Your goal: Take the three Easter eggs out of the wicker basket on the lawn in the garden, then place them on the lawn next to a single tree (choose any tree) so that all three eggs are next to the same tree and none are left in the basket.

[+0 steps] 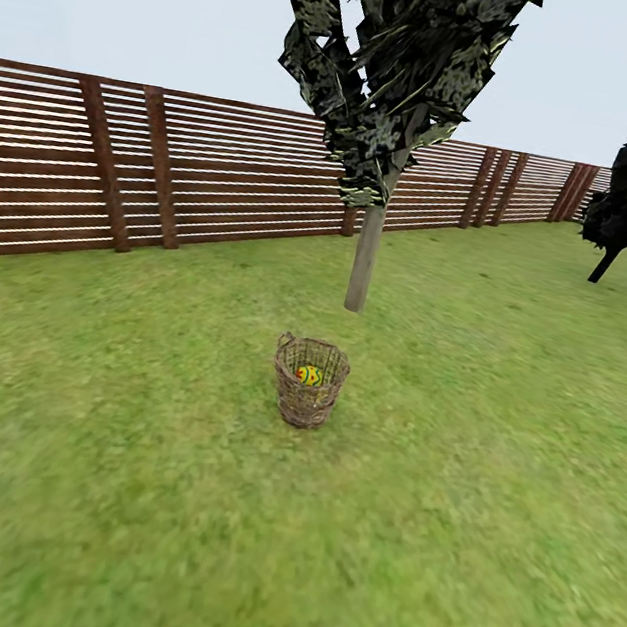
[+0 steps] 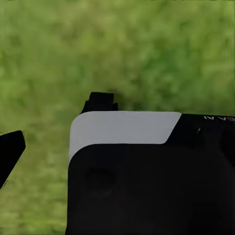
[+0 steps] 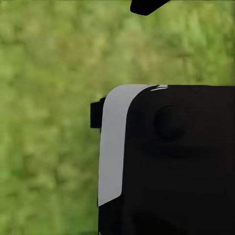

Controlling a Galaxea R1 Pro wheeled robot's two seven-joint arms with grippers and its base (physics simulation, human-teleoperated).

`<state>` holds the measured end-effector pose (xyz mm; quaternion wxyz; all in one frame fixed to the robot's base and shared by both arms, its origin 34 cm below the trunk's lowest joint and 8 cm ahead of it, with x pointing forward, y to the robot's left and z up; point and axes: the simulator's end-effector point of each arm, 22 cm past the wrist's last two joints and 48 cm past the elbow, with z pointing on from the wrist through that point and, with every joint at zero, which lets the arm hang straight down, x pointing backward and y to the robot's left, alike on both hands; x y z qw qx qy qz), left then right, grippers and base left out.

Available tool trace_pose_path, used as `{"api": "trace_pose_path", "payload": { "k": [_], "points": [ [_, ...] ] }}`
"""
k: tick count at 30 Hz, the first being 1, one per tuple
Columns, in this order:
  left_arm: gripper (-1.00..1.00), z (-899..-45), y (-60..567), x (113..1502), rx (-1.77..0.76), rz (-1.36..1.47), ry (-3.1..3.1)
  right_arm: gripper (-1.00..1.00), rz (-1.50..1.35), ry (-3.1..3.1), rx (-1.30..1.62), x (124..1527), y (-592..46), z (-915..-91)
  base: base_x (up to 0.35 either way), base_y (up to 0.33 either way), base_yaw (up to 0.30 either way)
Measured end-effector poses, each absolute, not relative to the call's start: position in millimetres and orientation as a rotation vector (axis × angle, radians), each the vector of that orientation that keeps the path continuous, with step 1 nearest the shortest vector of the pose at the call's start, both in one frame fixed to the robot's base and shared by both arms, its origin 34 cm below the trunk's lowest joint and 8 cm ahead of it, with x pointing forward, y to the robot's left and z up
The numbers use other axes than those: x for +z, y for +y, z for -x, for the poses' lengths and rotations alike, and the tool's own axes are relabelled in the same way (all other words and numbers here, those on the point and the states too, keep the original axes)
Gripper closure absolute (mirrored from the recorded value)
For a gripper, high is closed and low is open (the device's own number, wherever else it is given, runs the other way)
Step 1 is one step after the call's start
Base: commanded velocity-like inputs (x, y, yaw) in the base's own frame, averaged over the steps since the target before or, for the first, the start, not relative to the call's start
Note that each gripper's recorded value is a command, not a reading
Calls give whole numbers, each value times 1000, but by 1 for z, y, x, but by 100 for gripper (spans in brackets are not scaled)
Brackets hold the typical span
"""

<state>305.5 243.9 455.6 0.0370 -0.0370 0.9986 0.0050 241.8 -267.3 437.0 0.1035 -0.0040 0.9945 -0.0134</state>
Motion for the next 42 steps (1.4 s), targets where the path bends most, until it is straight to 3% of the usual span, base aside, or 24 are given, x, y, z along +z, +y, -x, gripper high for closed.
{"api": "trace_pose_path", "payload": {
  "k": [12, 42],
  "points": [
    [-100, -305, 244, 455, 15, 113, 3066, -100, 12, 2934, -37, 437, -267, -242, 0, 277, -74],
    [-100, -305, 243, 455, 13, 113, 3065, -100, 11, 2934, -38, 437, -267, -242, 9, 277, -274]
  ]
}}
